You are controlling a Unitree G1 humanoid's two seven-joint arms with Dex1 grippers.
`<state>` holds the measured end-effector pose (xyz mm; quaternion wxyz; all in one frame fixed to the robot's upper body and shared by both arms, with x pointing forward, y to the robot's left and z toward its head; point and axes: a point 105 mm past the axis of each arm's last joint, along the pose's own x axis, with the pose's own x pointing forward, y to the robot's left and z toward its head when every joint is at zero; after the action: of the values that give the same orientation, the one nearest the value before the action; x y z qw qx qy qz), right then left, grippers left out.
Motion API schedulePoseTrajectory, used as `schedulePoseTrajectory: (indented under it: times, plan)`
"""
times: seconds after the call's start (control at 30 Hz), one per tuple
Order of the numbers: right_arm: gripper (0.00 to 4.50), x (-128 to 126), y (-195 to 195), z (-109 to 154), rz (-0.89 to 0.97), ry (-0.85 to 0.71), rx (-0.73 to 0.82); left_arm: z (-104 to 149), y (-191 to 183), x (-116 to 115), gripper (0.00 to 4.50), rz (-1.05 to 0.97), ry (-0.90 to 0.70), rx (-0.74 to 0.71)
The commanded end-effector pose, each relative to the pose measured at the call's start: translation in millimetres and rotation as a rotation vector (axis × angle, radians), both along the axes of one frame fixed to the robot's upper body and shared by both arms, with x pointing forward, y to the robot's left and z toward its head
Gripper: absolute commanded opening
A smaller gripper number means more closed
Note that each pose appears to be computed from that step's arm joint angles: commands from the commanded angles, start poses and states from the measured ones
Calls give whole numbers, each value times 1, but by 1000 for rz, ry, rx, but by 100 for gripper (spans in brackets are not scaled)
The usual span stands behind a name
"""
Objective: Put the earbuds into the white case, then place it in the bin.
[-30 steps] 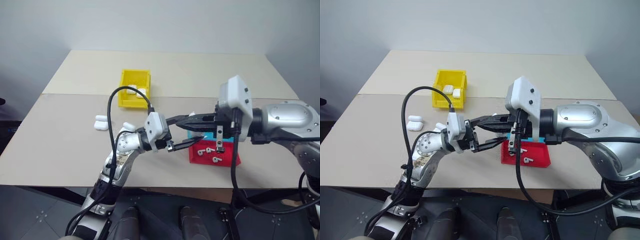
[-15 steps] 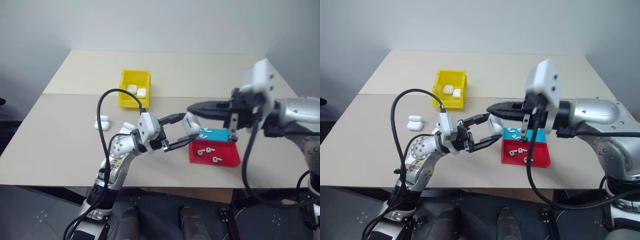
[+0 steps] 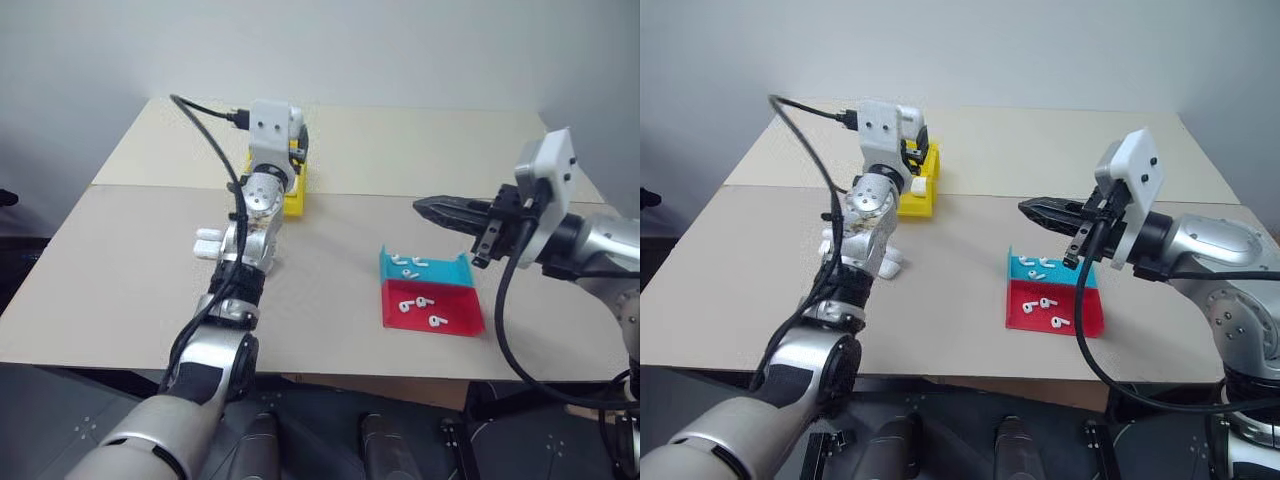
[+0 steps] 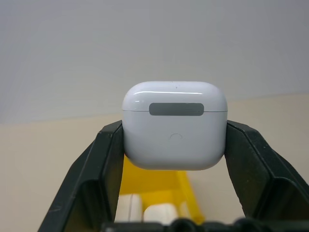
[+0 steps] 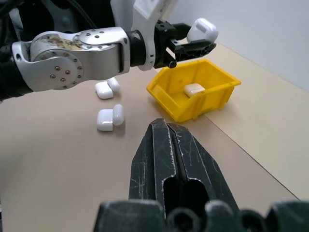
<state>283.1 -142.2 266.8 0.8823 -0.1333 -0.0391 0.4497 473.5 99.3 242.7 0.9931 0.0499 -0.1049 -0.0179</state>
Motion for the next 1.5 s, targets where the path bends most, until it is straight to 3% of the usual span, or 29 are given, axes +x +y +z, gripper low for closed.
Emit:
schedulePoseTrajectory:
  times: [0.03,0.17,0.33,0.47,0.6,0.7,0.77,1.1,1.3,1.5]
  plan:
    - [3,-3,0,6,-10,-44,-4,13,6,8,279,6,-17,-2]
    - [3,-2,-2,2,-24,-35,-11,0,3,14,279,-41,49,27]
    - [0,-1,-3,-2,-36,-30,-26,-1,0,15,445,-53,56,24]
    - [0,-1,-4,-3,-42,-27,-35,9,-2,11,448,-48,-29,83]
    - [0,-4,-7,-7,-49,-35,-76,24,-12,-2,448,-262,-133,28]
    - [0,-7,-17,-10,-56,-83,-139,32,-19,-45,448,-603,-234,13]
    - [0,-10,-25,-15,-46,-103,-209,28,-15,-68,448,-711,-228,35]
    - [0,-27,-96,-39,20,-100,-605,-10,59,-169,448,-1047,88,344]
    - [0,-38,-122,-45,76,-23,-692,-22,87,-211,448,-1139,278,379]
    - [0,-39,-122,-51,93,-37,-690,-28,96,-221,448,-1112,339,375]
